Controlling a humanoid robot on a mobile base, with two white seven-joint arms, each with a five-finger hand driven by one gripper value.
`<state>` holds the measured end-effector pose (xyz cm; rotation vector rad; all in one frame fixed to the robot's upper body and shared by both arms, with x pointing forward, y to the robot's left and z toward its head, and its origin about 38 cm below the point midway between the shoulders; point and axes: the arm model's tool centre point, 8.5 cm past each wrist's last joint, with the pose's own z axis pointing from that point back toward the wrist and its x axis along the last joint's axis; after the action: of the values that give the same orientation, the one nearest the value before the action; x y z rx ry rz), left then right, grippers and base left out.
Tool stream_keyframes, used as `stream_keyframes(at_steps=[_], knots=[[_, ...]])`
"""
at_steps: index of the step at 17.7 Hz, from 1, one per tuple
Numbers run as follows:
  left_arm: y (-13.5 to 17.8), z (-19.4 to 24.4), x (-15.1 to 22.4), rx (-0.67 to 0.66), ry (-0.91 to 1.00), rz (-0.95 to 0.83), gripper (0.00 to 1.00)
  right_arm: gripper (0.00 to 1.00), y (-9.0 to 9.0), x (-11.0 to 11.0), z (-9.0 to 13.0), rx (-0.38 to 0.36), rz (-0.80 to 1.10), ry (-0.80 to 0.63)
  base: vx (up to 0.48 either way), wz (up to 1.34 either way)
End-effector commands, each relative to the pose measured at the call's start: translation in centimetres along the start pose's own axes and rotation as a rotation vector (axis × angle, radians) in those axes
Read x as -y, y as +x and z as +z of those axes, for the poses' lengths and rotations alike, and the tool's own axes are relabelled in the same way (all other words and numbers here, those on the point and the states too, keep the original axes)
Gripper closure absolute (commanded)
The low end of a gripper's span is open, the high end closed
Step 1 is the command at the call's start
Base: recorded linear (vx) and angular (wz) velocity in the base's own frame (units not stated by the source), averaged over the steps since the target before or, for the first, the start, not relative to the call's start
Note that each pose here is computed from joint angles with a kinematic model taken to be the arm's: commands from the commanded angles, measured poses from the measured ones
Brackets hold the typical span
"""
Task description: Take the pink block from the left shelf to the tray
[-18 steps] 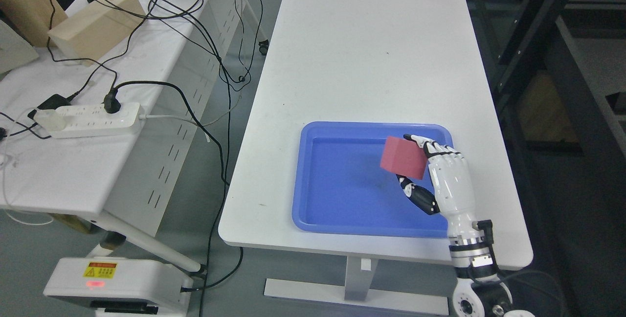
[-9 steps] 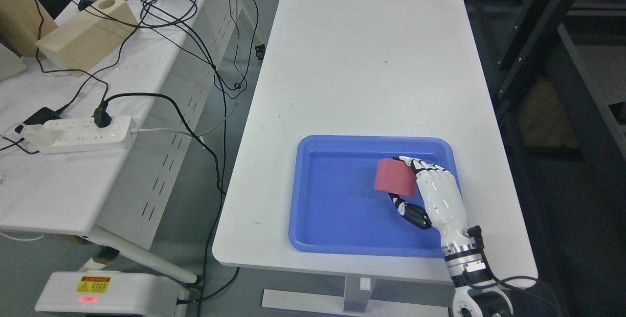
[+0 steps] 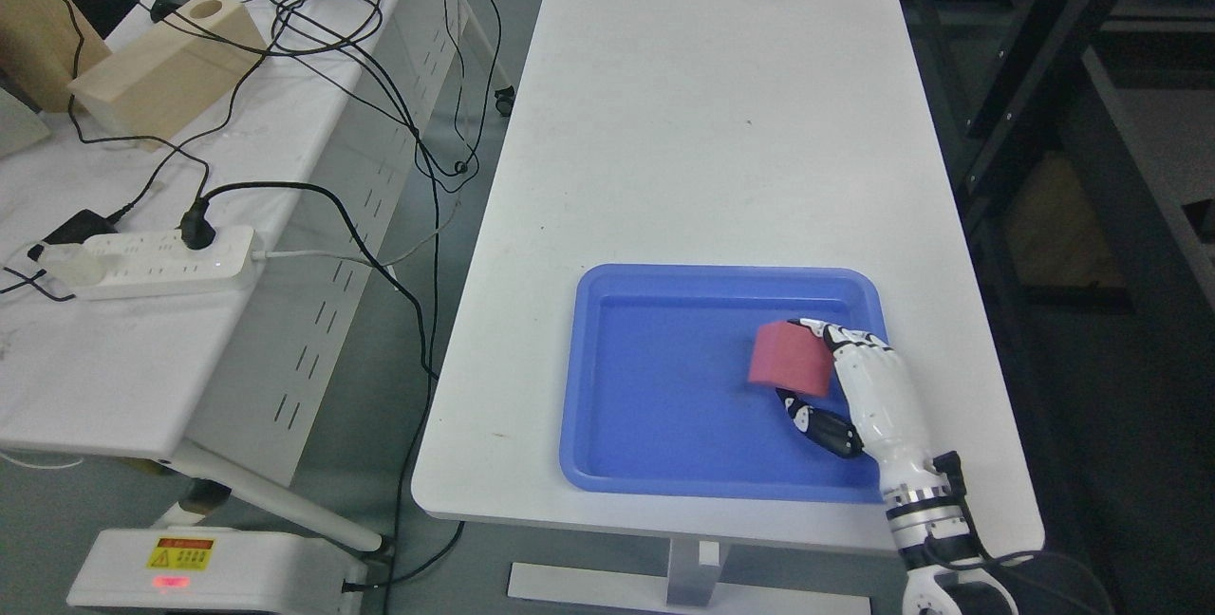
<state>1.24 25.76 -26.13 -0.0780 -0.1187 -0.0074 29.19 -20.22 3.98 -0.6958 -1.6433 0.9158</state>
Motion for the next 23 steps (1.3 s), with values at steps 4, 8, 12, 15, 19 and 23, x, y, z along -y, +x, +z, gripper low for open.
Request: stream_keyframes(at_steps=[4, 8, 12, 15, 19, 23], knots=[[-0.7, 0.2, -1.0, -0.003, 0.015, -0.002, 0.0, 0.33, -3.2, 3.0, 1.5, -0.04, -0.14, -0.107, 0.0, 0.0], [-0.7, 0.2, -1.0, -0.003, 0.015, -0.002, 0.0, 0.32, -3.2, 2.4, 2.7, -0.009, -0.147, -0.081, 0.0, 0.0], [-0.7, 0.2, -1.0, -0.003, 0.015, -0.002, 0.0, 0.23, -3.2, 2.4, 2.7, -0.009, -0.144, -0.072, 0.0, 0.0], [-0.7, 0.2, -1.0, -0.003, 0.015, -0.002, 0.0, 0.17, -3.2, 2.3, 2.7, -0.006, -0.145, -0.066, 0.0, 0.0], [-0.7, 0.2, -1.0, -0.003, 0.015, -0.002, 0.0, 0.01, -3.0, 2.6, 2.8, 0.002, -0.267, -0.105, 0.0, 0.0], [-0.7, 0.2, -1.0, -0.003, 0.015, -0.002, 0.0, 0.01, -4.3, 4.9, 3.2, 0.027, -0.552, -0.228, 0.0, 0.0]])
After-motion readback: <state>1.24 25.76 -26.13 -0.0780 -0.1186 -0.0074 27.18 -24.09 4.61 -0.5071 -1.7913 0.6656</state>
